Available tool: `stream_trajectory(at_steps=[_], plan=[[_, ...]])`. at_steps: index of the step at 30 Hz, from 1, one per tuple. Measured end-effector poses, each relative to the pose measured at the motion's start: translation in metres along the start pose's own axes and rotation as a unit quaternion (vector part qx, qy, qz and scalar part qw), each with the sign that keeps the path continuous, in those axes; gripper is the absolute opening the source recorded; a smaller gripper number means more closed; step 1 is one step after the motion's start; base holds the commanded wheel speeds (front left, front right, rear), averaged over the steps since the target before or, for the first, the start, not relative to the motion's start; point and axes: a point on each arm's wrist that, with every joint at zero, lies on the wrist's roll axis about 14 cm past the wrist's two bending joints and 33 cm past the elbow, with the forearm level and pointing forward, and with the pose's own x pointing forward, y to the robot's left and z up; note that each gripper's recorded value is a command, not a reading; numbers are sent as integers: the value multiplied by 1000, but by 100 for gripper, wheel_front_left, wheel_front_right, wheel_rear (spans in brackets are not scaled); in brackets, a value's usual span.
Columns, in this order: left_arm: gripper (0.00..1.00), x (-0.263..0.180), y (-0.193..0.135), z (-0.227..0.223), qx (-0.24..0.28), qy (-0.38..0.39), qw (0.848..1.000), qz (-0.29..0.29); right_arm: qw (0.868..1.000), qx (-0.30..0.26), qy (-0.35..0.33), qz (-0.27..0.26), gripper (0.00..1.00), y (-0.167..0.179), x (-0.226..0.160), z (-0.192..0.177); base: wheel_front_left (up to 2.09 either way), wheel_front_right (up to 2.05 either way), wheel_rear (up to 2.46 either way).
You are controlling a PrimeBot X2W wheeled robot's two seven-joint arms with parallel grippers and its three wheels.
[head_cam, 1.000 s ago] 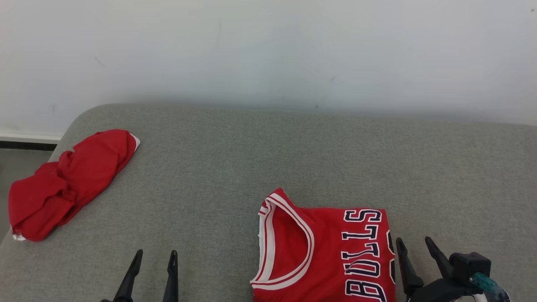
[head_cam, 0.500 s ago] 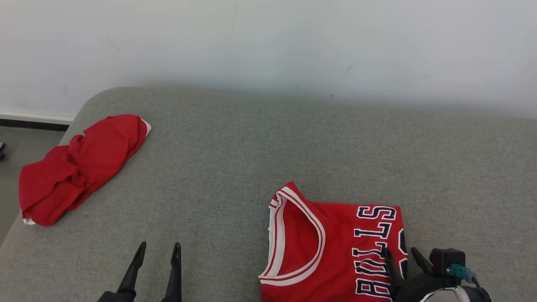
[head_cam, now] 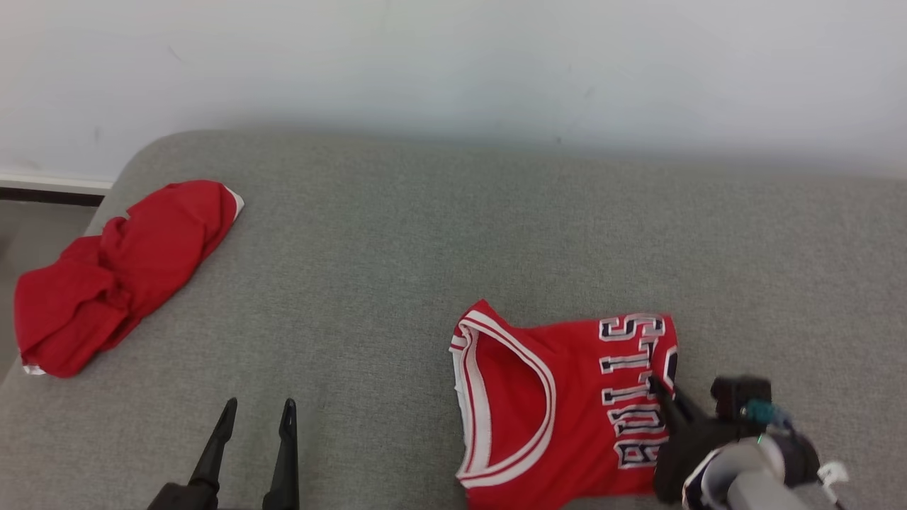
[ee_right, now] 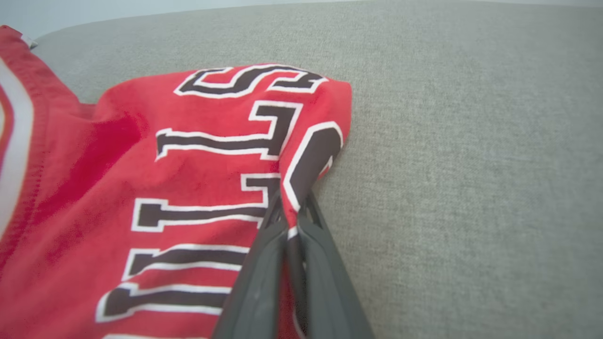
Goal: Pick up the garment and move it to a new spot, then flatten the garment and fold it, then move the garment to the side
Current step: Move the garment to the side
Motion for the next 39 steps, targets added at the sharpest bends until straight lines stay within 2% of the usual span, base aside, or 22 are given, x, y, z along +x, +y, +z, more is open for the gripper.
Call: stream_trajectory(at_steps=[9, 23, 32, 39], plan=[[100, 36, -18, -2, -8, -2, 1000, -28, 997, -48, -56, -18, 0, -45, 36, 73, 0, 0, 0], [100, 93, -36, -27, 16, 12, 996, -81, 983, -109, -88, -115, 0, -165, 66, 149, 0, 0, 0], [100, 121, -60, -54, 30, 23, 990, -138, 967, -135, -77, -201, 0, -248, 43, 161, 0, 0, 0], [100, 135, -77, -72, 31, 26, 985, -168, 956, -157, -60, -241, 0, -286, 27, 164, 0, 0, 0]])
